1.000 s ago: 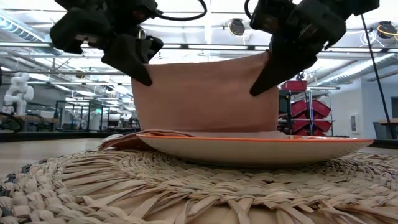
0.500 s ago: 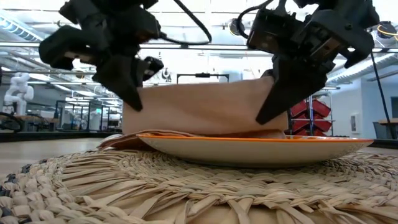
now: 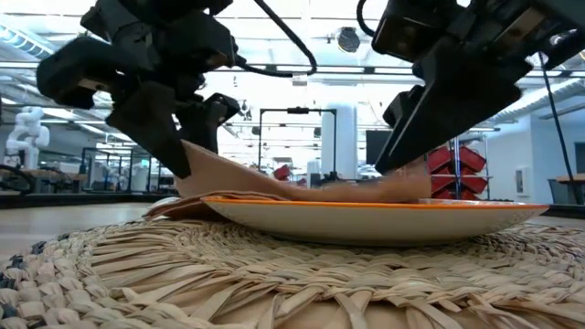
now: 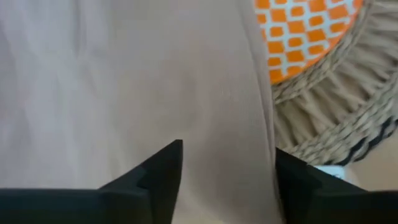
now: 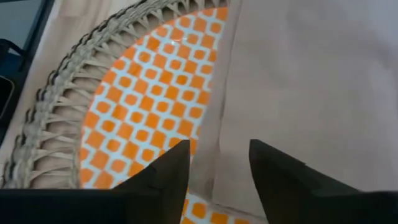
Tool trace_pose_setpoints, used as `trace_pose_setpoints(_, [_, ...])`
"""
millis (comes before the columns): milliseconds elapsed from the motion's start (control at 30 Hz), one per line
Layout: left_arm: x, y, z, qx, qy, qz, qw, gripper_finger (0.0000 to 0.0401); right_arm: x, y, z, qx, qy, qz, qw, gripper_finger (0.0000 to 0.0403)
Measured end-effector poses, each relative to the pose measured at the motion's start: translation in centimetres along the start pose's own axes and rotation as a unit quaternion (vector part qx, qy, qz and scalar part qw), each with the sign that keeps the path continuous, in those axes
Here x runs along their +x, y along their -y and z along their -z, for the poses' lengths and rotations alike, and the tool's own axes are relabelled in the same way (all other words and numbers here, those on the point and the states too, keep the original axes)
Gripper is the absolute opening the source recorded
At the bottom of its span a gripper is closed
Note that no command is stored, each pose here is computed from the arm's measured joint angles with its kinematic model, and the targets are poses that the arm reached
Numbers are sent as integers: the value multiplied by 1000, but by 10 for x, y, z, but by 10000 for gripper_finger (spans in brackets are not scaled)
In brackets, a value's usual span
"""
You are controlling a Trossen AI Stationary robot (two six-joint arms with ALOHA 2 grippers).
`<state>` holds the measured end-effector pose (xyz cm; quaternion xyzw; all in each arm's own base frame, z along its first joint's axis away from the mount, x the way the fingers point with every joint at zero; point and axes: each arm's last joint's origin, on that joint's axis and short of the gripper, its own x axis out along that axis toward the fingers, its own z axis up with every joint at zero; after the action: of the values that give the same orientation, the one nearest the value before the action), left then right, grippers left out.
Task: Set table place
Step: Fold the napkin
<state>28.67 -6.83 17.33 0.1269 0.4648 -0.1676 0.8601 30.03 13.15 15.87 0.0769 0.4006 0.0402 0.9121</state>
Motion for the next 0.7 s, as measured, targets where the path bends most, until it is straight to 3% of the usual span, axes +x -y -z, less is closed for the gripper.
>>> trace_pose_setpoints(200, [0, 11, -2, -10, -2, -2, 1000, 206, -1, -8, 2, 8, 5, -10, 1000, 179])
trace_pose_setpoints(700, [-5, 44, -8, -26, -12, -46, 999, 208, -3, -13, 0, -3, 45, 25, 999, 183])
